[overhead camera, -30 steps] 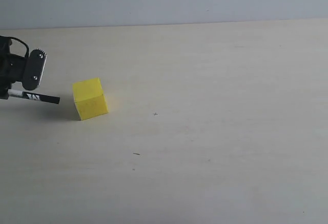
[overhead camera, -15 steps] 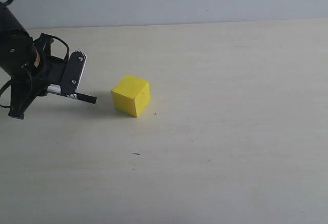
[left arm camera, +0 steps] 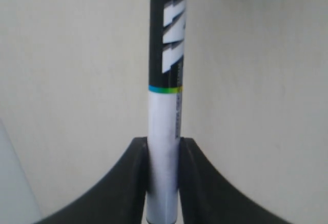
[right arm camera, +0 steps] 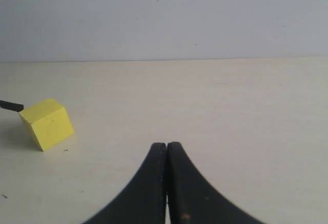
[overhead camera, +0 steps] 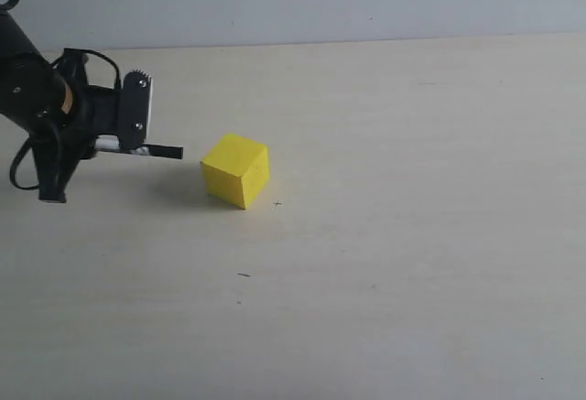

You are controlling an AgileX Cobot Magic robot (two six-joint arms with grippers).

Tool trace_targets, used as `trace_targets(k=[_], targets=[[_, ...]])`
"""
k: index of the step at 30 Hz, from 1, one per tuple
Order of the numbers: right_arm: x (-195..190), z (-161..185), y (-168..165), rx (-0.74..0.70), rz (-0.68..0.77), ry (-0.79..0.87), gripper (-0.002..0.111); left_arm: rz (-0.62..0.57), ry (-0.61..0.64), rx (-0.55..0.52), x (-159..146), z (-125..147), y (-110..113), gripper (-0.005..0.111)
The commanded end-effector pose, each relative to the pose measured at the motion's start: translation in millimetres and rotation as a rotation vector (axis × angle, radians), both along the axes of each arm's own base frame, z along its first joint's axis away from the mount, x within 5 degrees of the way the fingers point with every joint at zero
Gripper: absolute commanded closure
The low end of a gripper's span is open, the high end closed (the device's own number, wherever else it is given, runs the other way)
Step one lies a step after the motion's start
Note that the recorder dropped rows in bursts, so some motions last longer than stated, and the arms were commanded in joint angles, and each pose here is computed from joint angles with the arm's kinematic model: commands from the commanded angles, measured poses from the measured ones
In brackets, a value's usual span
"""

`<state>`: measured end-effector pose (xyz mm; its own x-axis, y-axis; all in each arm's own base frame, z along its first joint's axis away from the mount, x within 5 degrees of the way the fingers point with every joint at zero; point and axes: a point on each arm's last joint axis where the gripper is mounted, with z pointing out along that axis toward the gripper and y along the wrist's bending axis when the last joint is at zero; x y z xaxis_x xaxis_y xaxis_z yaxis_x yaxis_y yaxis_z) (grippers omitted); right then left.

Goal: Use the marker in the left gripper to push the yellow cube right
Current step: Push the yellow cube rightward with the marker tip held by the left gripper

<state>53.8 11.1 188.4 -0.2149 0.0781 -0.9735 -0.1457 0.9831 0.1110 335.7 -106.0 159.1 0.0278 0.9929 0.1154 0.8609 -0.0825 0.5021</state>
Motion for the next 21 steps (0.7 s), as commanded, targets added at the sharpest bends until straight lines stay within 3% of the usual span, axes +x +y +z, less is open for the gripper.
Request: trace_targets(k=[1,5,12,15,21], targets=[[-0.1,-0.6,-0.1,-0.003,0.000,-0.008,0.108,-0.085,-0.029,-0.085,-4.4,-5.3,-35.8,0.107],[-0.1,-0.6,-0.1,-0.003,0.000,-0.008,0.108,-0.132,-0.019,-0.071,-10.4,-9.1,-49.7,0.107],[-0.1,-0.6,-0.1,-0.003,0.000,-0.008,0.108,0.024,0.041,-0.001,-4.0,-9.3,-15.9,0.107],[-0.1,-0.6,-0.1,-0.003,0.000,-0.008,0.108,0.052,0.060,0.005,-4.9,-10.1,-12.3,0.107],[-0.1,-0.6,-0.1,-0.003,0.000,-0.008,0.108,-0.016,0.041,-0.073,-13.2,-9.7,-42.7,0.107]])
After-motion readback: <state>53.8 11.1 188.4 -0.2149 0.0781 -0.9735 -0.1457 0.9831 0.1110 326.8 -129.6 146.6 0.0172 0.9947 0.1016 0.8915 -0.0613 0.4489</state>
